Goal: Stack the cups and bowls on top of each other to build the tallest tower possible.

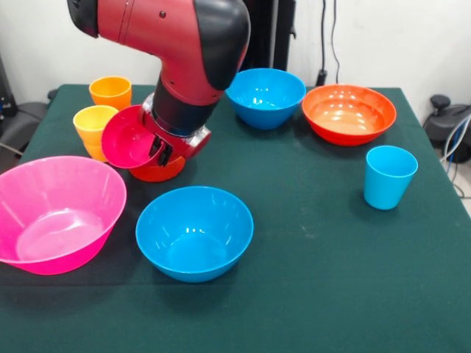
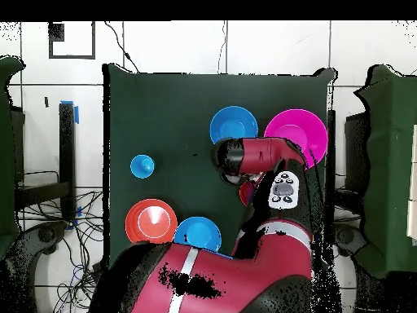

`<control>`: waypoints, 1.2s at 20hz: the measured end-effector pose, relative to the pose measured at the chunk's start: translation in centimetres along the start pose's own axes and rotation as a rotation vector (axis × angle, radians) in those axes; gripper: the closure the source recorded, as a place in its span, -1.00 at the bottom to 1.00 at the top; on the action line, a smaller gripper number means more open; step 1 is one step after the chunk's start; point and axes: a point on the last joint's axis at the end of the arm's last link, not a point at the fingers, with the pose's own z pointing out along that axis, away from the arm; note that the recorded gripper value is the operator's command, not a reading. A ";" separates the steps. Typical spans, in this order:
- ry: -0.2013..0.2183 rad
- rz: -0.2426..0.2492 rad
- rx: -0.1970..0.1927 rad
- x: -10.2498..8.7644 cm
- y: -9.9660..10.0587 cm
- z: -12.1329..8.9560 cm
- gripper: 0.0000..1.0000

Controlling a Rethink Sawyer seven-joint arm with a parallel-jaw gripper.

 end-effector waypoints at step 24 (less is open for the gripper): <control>0.030 0.037 0.002 -0.3 -2.4 1.2 1.00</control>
